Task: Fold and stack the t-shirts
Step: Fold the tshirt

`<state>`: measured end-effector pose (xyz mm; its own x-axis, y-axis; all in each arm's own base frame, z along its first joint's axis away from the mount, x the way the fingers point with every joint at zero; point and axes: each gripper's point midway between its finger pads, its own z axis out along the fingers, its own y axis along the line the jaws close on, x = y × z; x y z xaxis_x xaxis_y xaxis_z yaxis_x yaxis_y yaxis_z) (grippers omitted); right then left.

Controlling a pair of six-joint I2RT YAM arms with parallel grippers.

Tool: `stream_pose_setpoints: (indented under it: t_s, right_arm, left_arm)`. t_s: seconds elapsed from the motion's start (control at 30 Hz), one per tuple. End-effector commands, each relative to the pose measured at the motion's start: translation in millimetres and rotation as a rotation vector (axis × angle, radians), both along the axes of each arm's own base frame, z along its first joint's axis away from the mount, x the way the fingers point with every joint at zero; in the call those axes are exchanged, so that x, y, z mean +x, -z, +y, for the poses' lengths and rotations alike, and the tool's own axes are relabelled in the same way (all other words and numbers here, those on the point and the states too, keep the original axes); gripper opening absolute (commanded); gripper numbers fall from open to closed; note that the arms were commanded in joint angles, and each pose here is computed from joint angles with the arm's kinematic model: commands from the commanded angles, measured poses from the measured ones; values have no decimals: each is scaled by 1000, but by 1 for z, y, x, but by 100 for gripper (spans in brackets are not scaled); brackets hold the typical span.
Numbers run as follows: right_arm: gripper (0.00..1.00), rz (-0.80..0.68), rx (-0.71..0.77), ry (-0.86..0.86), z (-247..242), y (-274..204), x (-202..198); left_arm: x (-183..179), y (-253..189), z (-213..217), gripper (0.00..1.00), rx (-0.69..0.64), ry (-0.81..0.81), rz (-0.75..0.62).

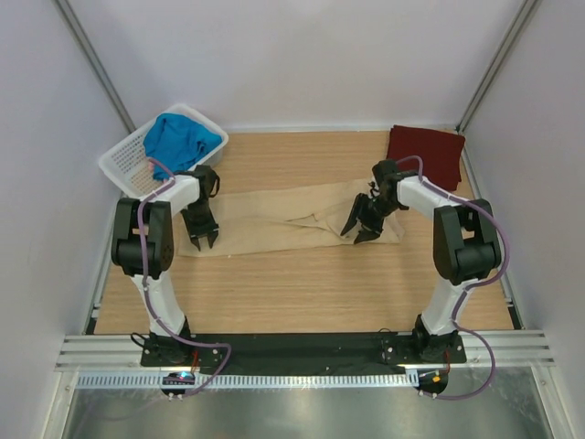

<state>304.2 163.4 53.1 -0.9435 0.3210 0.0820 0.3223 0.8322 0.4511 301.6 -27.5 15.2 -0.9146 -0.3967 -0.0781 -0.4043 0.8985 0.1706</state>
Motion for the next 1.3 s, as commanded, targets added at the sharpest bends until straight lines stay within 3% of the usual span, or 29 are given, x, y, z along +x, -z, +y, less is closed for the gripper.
stream_pose_setpoints:
  t_s: [0.0, 0.23, 0.3, 0.4, 0.43, 0.53, 0.7, 0.73, 0.77, 0.8, 1.0, 1.17, 1.27]
  right_arm:
    - [53, -97, 82, 47, 12, -20, 19]
    - [49, -87, 111, 94, 20, -13, 26]
    - [39, -109, 125, 112, 22, -16, 34]
    - [4, -137, 140, 130, 27, -19, 53]
    - [1, -145, 139, 132, 28, -19, 59]
    - [1, -212, 125, 130, 35, -25, 93]
    - [5, -424, 57, 111, 42, -42, 187]
    - [26, -406, 20, 96, 40, -19, 199]
    - [37, -490, 26, 80, 45, -50, 225]
    - [40, -394, -9, 59, 40, -45, 210]
    - [48, -481, -118, 48, 10, -84, 176]
    - [48, -363, -245, -2, -27, -51, 135]
    - [48, -403, -270, -8, -37, -46, 133]
  left_arm:
    - [-9, 10, 8, 38, 29, 14, 27]
    - [-9, 8, 10, 38, 36, 31, 25]
    - [-8, 7, 9, 38, 34, 37, 23]
    - [-7, 6, 10, 38, 33, 41, 18]
    - [-6, 5, 10, 38, 33, 44, 18]
    - [-3, 3, 7, 38, 21, 45, 10]
    - [1, 3, 4, 38, 4, 51, 2]
    - [0, 4, 3, 38, 2, 51, 5]
    - [0, 3, 3, 38, -1, 56, 8]
    - [0, 2, 2, 38, -5, 57, 10]
    - [5, -8, 1, 39, -14, 59, -24]
    - [12, -18, -4, 39, -37, 59, -53]
    - [17, -25, -9, 39, -66, 86, -88]
